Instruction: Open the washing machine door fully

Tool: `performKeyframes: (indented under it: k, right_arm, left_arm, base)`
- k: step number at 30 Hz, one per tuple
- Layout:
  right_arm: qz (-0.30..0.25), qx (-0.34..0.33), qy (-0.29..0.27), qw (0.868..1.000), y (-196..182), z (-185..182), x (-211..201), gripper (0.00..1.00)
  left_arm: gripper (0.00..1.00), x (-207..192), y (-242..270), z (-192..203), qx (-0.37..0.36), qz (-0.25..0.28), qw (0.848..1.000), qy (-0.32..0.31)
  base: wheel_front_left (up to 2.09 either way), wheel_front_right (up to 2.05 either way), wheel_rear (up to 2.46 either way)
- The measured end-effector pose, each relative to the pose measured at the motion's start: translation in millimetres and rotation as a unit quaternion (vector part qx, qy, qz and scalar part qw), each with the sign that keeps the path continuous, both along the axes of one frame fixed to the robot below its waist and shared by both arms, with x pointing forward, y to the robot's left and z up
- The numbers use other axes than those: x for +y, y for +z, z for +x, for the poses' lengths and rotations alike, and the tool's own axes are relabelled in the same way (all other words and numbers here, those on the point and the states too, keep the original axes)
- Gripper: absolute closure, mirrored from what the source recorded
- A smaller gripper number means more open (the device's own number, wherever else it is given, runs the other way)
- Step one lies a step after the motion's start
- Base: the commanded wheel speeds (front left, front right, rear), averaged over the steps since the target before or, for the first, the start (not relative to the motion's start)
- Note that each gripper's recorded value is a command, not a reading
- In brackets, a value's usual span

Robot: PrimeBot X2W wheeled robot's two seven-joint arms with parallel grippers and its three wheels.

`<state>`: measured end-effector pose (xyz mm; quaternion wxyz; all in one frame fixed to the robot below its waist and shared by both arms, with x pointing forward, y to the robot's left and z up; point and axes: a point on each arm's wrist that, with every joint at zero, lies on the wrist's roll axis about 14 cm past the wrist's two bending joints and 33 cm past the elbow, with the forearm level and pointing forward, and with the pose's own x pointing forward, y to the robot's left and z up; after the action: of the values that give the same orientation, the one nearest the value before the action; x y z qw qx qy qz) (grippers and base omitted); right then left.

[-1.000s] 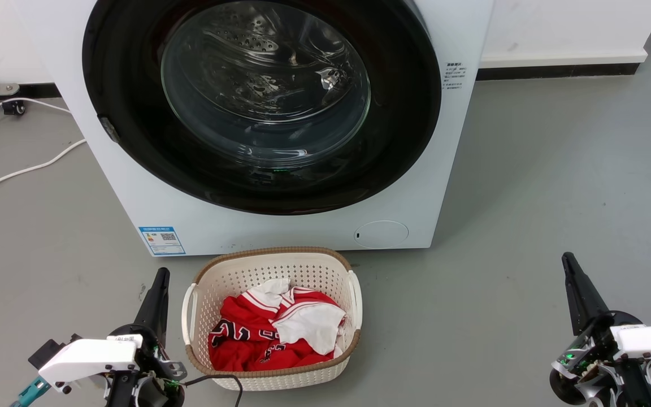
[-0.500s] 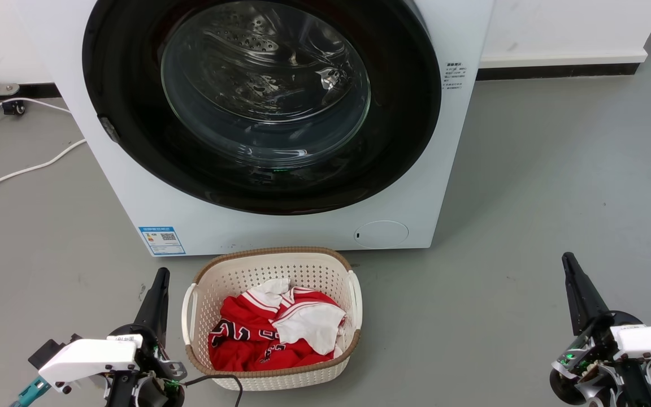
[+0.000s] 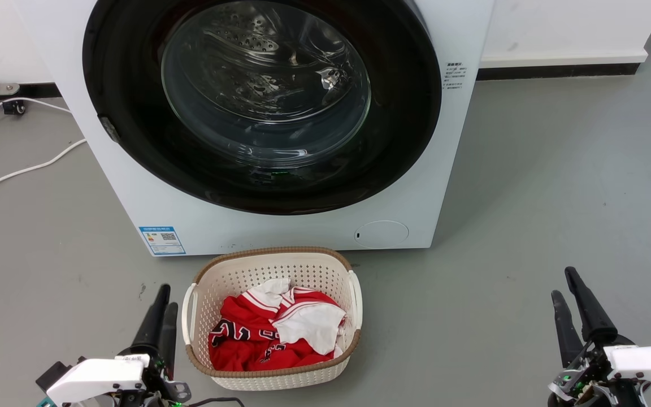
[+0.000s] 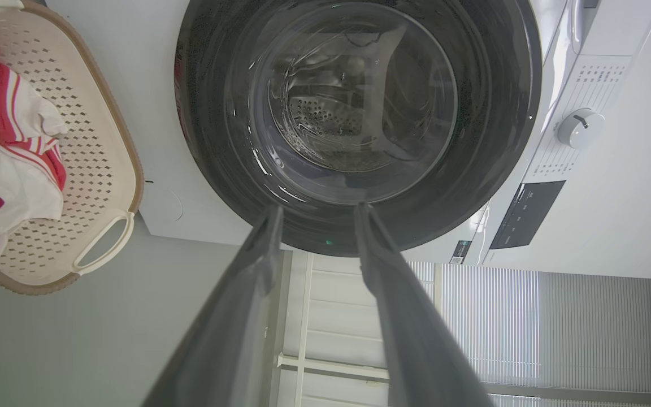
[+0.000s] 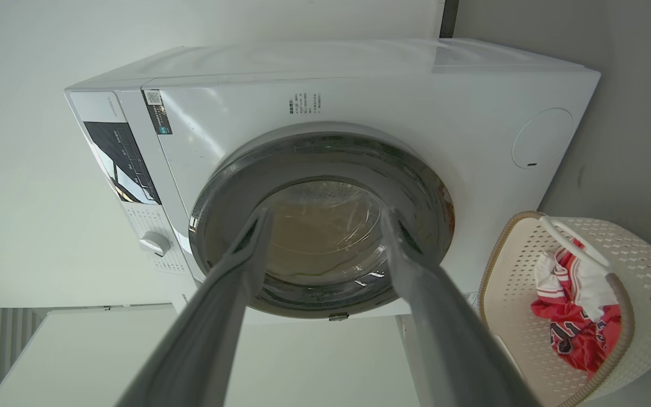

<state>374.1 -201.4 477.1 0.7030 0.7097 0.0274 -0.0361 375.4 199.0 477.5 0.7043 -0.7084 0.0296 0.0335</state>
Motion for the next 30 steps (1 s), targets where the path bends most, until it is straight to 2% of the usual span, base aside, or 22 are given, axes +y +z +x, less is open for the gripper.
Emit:
performKeyframes:
  k: [5,12,21,30]
  right_arm:
    - [-0.035,-0.002,-0.007,0.999,3,1,-4,0.0]
    - [-0.128,-0.017,-0.004,0.992,15,4,-4,0.0]
    - [-0.246,-0.034,0.01,0.969,27,6,4,0.0]
    - [-0.331,-0.041,0.016,0.943,31,4,9,0.0]
  left_arm:
    - [0.0,3,3,1,-0.001,0.035,0.999,0.006]
    - [0.0,2,10,4,0.001,0.111,0.994,0.004]
    - [0.0,-6,15,7,0.009,0.212,0.977,-0.005]
    - [0.0,-9,20,8,0.011,0.295,0.956,-0.003]
  base:
    - [0.0,0.0,0.0]
    - [0.0,0.0,0.0]
    - [0.0,0.0,0.0]
    - [0.0,0.0,0.0]
